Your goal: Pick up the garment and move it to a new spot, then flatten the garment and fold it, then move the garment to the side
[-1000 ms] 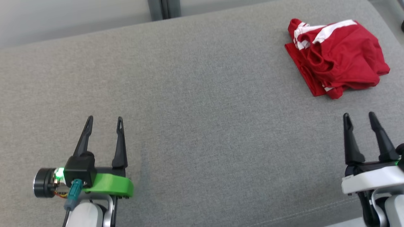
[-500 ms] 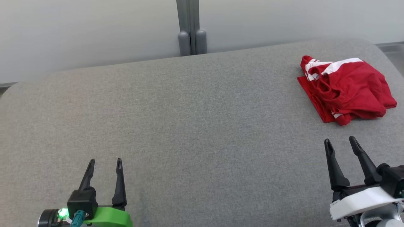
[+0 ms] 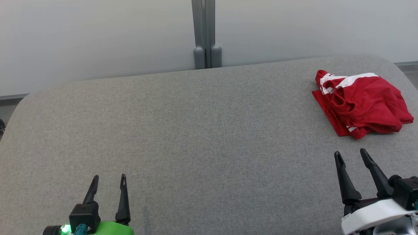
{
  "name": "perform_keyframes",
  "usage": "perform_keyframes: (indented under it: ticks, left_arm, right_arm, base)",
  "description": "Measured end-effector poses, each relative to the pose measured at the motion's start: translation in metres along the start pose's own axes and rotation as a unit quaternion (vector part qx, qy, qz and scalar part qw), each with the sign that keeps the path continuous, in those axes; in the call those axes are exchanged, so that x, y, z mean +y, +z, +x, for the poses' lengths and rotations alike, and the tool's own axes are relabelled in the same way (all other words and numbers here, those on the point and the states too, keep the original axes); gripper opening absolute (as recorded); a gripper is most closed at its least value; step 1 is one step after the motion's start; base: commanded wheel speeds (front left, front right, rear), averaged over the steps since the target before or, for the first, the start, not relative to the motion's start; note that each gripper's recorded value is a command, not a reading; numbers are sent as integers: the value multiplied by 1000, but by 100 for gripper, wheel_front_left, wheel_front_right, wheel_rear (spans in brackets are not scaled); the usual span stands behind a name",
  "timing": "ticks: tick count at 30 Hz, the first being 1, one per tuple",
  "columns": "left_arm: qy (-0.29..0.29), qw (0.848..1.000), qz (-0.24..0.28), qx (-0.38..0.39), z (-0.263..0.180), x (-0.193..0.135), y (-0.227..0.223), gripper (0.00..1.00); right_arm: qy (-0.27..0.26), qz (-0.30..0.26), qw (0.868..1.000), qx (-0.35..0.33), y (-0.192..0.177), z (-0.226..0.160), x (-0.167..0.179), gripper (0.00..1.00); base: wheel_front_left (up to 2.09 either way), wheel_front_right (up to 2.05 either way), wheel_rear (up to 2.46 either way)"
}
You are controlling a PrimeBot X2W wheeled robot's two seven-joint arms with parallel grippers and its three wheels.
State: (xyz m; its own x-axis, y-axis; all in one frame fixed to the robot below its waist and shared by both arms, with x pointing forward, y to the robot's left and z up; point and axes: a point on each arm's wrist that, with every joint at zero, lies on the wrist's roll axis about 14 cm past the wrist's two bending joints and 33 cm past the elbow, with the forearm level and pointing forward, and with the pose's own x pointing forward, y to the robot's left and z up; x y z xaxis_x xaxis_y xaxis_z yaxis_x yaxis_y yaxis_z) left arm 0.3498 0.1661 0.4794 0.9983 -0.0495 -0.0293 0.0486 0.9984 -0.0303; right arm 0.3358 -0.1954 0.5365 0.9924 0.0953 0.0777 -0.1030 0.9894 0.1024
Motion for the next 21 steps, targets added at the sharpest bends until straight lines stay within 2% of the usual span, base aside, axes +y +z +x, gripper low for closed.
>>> perform_keyframes:
  ticks: [21]
  left_arm:
    - [1, 1000, 6, 5, -2, 1, -5, 100]
  right_arm:
    - [1, -7, 1000, 1, 2, -1, 0, 100]
  base:
    - [0, 0, 0]
